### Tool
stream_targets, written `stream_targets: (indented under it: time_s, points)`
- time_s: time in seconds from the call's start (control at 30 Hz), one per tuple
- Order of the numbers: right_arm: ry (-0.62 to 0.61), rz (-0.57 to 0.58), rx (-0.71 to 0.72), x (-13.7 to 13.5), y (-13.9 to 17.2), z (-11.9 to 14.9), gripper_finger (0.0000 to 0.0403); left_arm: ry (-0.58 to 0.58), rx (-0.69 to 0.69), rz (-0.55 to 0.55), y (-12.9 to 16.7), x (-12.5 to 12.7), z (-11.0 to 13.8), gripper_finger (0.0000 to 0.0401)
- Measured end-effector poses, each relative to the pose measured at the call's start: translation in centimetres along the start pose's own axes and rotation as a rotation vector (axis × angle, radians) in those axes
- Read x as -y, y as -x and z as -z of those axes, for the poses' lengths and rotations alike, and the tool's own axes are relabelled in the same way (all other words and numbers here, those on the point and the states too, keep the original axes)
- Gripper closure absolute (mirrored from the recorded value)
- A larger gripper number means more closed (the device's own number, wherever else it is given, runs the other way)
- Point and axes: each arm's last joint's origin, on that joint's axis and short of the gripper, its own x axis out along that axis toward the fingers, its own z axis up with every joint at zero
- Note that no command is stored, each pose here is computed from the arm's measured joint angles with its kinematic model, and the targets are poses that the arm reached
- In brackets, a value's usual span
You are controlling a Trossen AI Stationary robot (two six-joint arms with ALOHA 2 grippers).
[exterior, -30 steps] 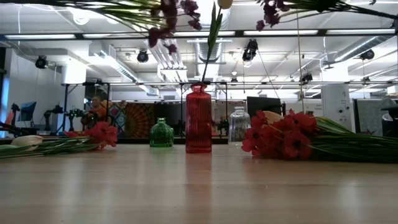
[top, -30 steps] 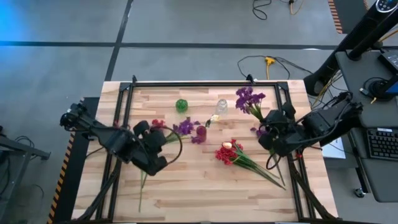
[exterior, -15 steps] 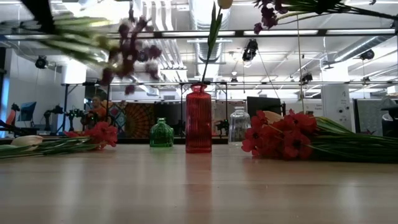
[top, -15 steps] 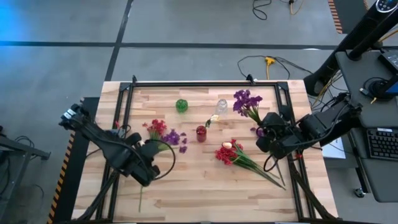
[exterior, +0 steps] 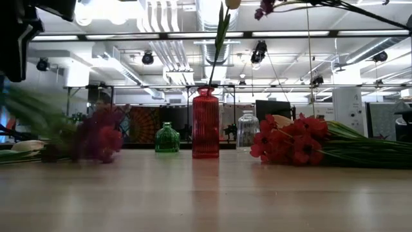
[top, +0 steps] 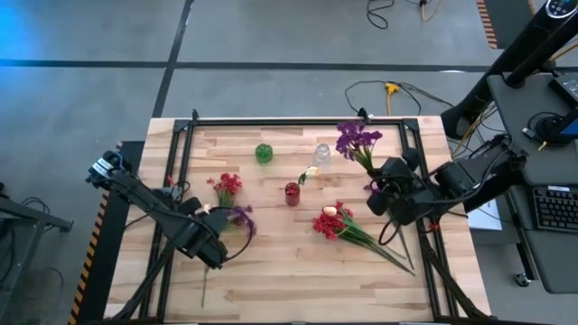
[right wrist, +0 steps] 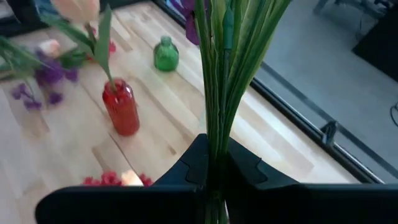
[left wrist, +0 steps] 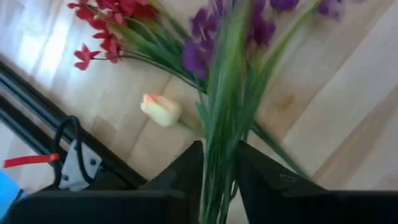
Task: Sort flowers into vase by color
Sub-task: Put the purple flowers into the transparent vase
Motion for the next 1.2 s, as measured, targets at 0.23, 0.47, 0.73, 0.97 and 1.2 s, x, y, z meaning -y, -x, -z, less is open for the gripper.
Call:
stream_targets:
  time_s: [0.23, 0.47, 0.73, 0.97, 1.2]
  points:
    - [0.037, -0.034, 0.060, -0.4, -1.5, -1.8, 0.0383, -0.003, 0.033, 0.006, 0.5, 0.0, -0.3, 0.0263]
    - [0.068, -0.024, 0.125, 0.1, -3.5, -3.3, 0.0383, -0.064, 0.308, 0.013, 3.6, 0.1, -2.1, 0.0246]
    - [0.099, -0.159, 0.218, 1.1, -6.8, -5.3, 0.0383, -0.368, 0.652, 0.144, 7.2, 2.5, -4.3, 0.0265]
    - [0.094, -0.248, 0.322, 2.9, -10.1, -5.1, 0.0383, -0.553, 0.761, 0.149, 7.3, 3.7, -4.7, 0.0284]
    - [0.068, -0.268, 0.338, 4.4, -11.3, -3.3, 0.0383, -0.330, 0.390, 0.005, 3.1, 1.0, -2.2, 0.0312]
